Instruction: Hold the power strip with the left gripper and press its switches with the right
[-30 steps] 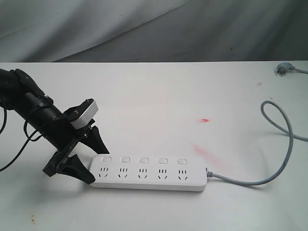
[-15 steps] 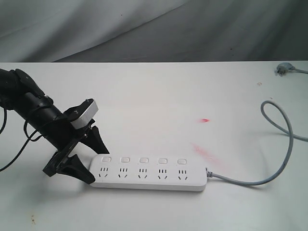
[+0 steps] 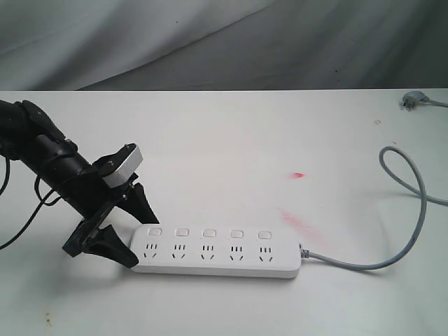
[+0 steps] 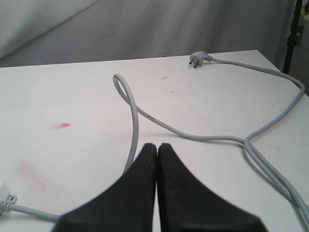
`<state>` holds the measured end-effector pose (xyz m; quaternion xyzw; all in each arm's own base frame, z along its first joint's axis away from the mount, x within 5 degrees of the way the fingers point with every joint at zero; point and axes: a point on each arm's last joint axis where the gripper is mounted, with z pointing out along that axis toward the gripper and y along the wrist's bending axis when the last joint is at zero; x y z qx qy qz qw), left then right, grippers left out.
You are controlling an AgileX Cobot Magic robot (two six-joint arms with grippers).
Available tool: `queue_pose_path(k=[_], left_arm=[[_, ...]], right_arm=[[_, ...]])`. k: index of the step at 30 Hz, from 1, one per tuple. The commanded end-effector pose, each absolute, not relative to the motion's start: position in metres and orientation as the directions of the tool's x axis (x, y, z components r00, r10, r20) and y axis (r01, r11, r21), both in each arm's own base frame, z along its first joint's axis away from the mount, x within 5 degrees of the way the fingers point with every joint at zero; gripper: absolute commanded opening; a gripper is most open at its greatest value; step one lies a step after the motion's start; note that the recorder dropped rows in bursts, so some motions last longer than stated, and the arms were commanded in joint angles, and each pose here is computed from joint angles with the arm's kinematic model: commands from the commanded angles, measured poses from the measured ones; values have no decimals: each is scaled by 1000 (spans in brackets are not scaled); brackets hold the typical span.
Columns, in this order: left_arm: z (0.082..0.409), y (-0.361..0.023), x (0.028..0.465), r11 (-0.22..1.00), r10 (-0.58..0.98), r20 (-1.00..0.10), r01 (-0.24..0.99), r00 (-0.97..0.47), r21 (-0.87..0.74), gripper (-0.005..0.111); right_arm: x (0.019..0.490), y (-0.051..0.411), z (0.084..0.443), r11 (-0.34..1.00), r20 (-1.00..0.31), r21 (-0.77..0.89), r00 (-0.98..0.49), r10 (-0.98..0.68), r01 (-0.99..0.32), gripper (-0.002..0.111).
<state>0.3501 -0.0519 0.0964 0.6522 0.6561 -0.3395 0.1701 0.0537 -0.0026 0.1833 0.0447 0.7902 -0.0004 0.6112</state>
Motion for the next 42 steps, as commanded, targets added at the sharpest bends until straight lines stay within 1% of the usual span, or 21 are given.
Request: queue_pose_path(k=[1,3,7,11,15,19,22,25,27,28,29,30,31,32,33,34,35,36,37,39,42], left_arm=[[89,-52,354,-39,761,-642,982,-89,-183,92],[90,-53,355,-25,752,-651,983,-103,-184,100],[100,-53,360,34,749,-645,980,-154,-194,102],[134,-52,373,192,723,-631,959,-280,-207,102],[195,-52,383,406,631,-632,886,-449,-224,102],[259,-51,379,556,514,-661,799,-547,-228,102],[311,-49,364,618,475,-700,768,-533,-166,102],[356,-48,343,646,460,-750,758,-476,-85,102],[384,-48,324,662,444,-784,749,-434,-39,102],[404,-48,305,683,424,-805,730,-415,-17,101],[414,-48,295,700,409,-814,714,-413,-11,99],[430,-47,276,727,376,-826,687,-421,-20,91],[437,-48,266,726,370,-831,688,-415,-20,84],[449,-50,244,711,375,-836,703,-400,-17,69],[454,-50,234,698,388,-836,716,-387,-8,60],[462,-51,218,688,398,-843,725,-361,14,39],[468,-51,210,688,398,-852,725,-340,33,26],[474,-52,198,690,396,-863,722,-315,54,8],[480,-52,188,690,397,-871,720,-290,74,0],[491,-53,164,712,349,-895,700,-277,61,1],[506,-54,126,712,353,-917,689,-184,136,1]], right_arm=[[54,-3,183,995,-967,53,-244,70,79,0],[54,-3,183,995,-967,53,-244,70,79,0],[54,-3,183,995,-967,53,-244,70,79,0],[54,-3,183,995,-967,53,-244,70,79,0],[54,-3,183,995,-967,53,-244,70,79,0],[54,-3,183,995,-967,53,-244,70,79,0],[54,-3,183,995,-967,53,-244,70,79,0],[54,-3,183,995,-967,53,-244,70,79,0],[54,-3,183,995,-967,53,-244,70,79,0],[54,-3,183,995,-967,53,-244,70,79,0],[54,-3,183,995,-967,53,-244,70,79,0],[54,-3,183,995,-967,53,-244,70,79,0],[54,-3,183,995,-967,53,-244,70,79,0],[54,-3,183,995,-967,53,-244,70,79,0],[54,-3,183,995,-967,53,-244,70,79,0],[54,-3,183,995,-967,53,-244,70,79,0],[54,-3,183,995,-967,53,-244,70,79,0],[54,-3,183,995,-967,53,-244,70,79,0],[54,-3,183,995,-967,53,-244,70,79,0],[54,-3,183,995,-967,53,-244,70,79,0],[54,-3,183,995,-967,53,-244,70,79,0]])
